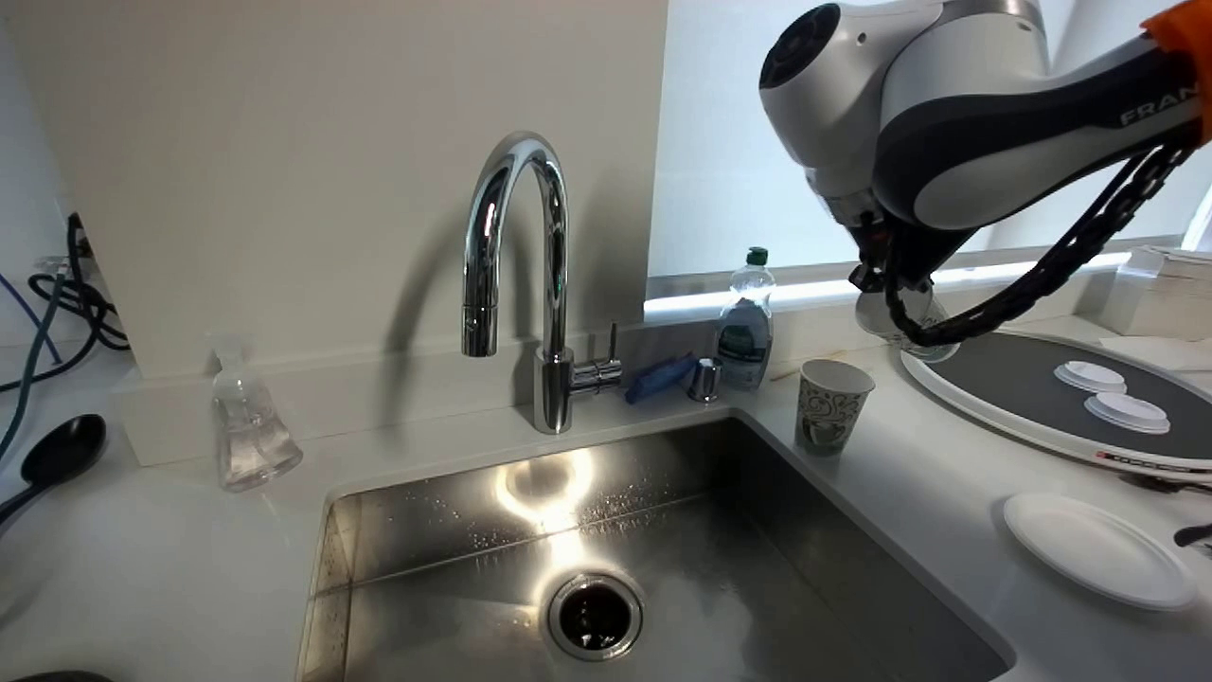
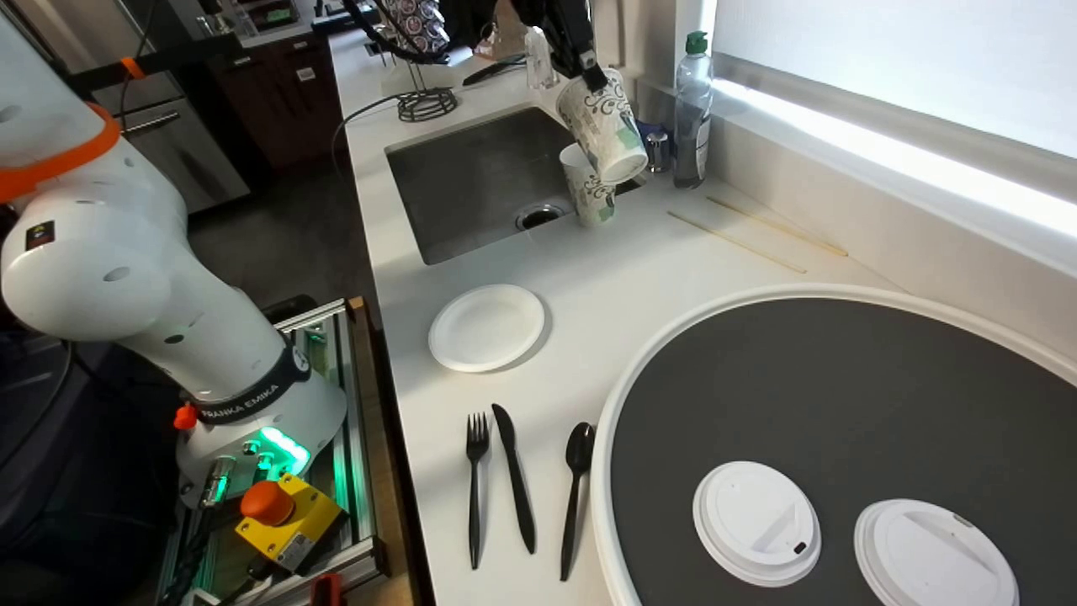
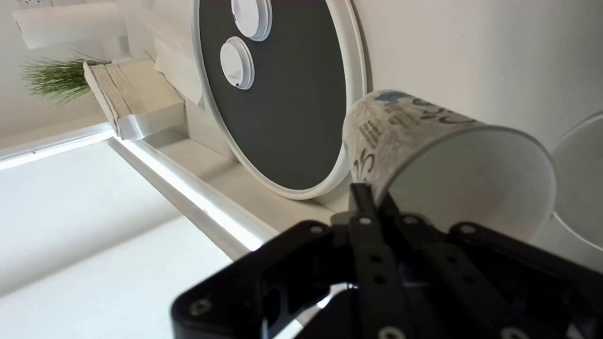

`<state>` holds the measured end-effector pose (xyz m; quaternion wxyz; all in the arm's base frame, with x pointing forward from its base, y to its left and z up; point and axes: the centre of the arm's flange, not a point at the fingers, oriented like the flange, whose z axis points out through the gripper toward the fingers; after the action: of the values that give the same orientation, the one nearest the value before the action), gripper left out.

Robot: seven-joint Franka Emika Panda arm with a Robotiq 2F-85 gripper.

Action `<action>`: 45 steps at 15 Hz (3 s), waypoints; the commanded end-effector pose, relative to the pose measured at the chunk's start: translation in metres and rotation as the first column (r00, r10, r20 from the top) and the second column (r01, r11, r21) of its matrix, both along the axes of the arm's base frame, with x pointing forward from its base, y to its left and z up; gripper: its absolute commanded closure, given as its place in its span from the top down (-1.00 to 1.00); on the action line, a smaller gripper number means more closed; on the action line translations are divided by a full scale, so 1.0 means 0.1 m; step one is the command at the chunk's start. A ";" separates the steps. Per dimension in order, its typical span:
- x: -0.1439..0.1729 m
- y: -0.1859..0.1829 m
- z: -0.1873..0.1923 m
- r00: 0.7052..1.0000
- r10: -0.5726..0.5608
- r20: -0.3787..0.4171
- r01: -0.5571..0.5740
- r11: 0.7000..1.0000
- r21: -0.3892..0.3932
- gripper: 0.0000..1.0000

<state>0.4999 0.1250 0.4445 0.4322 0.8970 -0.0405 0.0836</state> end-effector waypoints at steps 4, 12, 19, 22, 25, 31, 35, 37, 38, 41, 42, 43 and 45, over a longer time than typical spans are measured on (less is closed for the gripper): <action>0.01 -0.04 0.01 1.000 -0.011 0.001 0.011 1.000 0.004 -0.93; -0.01 0.07 -0.03 1.000 0.013 -0.013 -0.013 0.999 -0.052 -0.98; -0.05 0.16 -0.05 1.000 0.019 -0.024 -0.022 0.990 -0.139 -0.98; -0.07 0.20 -0.07 0.999 0.024 -0.035 -0.029 0.989 -0.148 -0.98; -0.07 0.25 -0.10 0.998 0.034 -0.044 -0.040 0.988 -0.146 -0.98; -0.08 0.35 -0.13 0.997 0.058 -0.055 -0.066 0.985 -0.160 -0.98; -0.08 0.40 -0.13 0.995 0.079 -0.057 -0.089 0.979 -0.181 -0.98; -0.07 0.42 -0.14 0.994 0.088 -0.057 -0.097 0.977 -0.191 -0.98; -0.07 0.43 -0.14 0.994 0.092 -0.059 -0.102 0.975 -0.196 -0.98; -0.08 0.46 -0.15 0.993 0.102 -0.062 -0.113 0.971 -0.211 -0.98; -0.08 0.47 -0.16 0.993 0.103 -0.064 -0.114 0.970 -0.216 -0.98; -0.08 0.48 -0.17 0.993 0.103 -0.065 -0.115 0.968 -0.223 -0.98; -0.08 0.49 -0.18 0.992 0.105 -0.068 -0.119 0.964 -0.237 -0.98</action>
<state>0.4890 0.1681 0.4268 0.5132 0.8530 0.0256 0.0915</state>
